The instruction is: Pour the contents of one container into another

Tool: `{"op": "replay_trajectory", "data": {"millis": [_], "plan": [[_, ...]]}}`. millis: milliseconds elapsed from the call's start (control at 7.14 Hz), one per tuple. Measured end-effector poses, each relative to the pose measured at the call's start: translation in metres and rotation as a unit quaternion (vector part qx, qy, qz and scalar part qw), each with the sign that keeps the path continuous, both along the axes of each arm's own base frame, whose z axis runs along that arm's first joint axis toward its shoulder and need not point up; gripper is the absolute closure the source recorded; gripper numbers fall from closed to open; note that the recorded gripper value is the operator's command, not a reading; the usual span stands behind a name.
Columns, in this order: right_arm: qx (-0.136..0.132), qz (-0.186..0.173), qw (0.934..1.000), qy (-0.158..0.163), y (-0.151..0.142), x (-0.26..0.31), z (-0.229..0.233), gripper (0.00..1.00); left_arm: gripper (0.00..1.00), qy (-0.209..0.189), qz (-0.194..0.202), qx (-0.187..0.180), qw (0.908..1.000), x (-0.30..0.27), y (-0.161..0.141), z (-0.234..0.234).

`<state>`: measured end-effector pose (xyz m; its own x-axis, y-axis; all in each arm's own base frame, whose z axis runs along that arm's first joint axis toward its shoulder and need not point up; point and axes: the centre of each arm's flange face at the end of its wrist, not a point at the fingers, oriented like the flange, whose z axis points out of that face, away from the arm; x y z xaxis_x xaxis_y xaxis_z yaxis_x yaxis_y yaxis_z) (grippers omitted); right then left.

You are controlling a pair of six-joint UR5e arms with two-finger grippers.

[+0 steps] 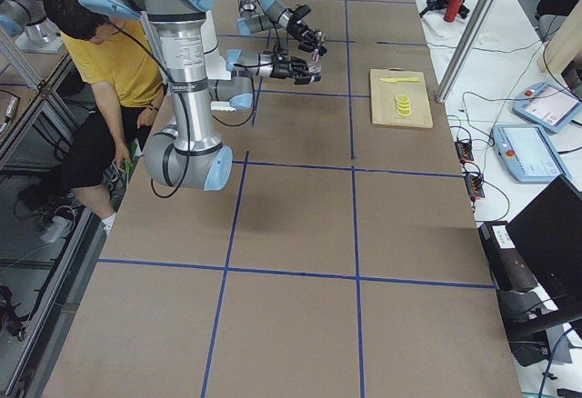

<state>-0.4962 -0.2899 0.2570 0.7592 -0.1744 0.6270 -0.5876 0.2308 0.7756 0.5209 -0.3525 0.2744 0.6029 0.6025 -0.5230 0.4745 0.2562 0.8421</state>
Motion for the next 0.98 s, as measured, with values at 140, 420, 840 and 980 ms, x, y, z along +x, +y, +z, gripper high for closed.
{"op": "replay_trajectory", "data": {"millis": [140,420,840,980], "plan": [[0.004,-0.006,0.9999,0.012,0.005,0.000,-0.010,1.00,1.00,-0.008,0.026,0.016,0.9995,0.006,0.000,-0.001],[0.012,-0.016,0.9993,0.031,0.016,0.000,-0.020,1.00,1.00,0.002,0.056,0.036,0.9978,0.016,0.001,0.010],[0.030,-0.025,0.9973,0.062,0.035,0.003,-0.033,1.00,1.00,0.029,0.098,0.088,0.9908,0.019,0.004,0.003],[0.035,-0.027,0.9963,0.074,0.040,0.002,-0.040,1.00,1.00,0.021,0.108,0.112,0.9876,0.020,0.003,-0.003]]}}
